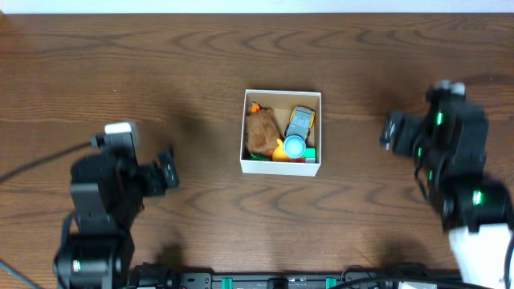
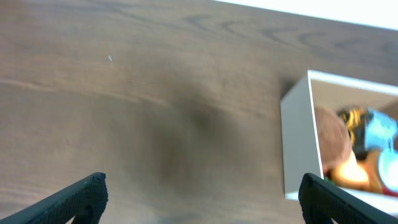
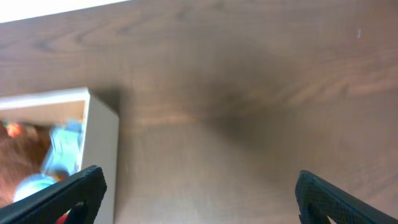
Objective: Pack container
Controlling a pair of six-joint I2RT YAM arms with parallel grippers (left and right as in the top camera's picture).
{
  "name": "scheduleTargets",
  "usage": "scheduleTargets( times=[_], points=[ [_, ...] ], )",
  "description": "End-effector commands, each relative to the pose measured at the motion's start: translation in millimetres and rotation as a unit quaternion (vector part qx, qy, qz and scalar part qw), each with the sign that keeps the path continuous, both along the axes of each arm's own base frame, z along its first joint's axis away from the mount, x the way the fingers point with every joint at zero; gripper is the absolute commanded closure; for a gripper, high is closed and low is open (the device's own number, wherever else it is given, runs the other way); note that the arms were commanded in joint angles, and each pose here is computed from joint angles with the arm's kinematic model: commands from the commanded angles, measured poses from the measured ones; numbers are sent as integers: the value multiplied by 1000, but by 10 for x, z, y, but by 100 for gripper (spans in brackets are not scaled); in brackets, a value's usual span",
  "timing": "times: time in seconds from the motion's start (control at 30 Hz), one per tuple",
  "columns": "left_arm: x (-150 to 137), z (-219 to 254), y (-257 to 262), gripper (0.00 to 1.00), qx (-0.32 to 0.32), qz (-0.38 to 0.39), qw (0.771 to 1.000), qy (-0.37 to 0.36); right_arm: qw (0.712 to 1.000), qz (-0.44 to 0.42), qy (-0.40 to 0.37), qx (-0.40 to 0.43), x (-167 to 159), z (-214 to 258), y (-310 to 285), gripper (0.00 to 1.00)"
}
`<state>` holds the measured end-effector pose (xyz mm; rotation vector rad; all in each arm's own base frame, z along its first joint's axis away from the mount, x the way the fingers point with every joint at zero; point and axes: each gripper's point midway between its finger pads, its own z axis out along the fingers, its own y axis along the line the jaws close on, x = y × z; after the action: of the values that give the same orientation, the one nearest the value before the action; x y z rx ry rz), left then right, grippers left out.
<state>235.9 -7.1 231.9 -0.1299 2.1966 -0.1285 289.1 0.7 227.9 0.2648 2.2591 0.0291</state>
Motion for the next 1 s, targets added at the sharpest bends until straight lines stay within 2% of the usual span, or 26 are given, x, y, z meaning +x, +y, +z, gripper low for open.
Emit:
scheduleTargets(
  times=[0.0, 0.17, 0.27, 0.97],
  points=[
    [-195, -55, -61, 2, -8, -17, 1000, -14, 1000, -16, 1, 3, -290, -321, -42, 3],
    [-438, -35, -65, 2, -30, -2, 999, -38, 1000, -20, -21, 11, -616, -589, -72, 1],
    [-470, 31, -65, 2, -43, 6, 998, -55, 999, -20, -30, 12, -693, -629, -79, 1],
    [-466, 19, -65, 2, -43, 6, 998, -52, 999, -19, -23, 12, -731, -669, -75, 1]
  ],
)
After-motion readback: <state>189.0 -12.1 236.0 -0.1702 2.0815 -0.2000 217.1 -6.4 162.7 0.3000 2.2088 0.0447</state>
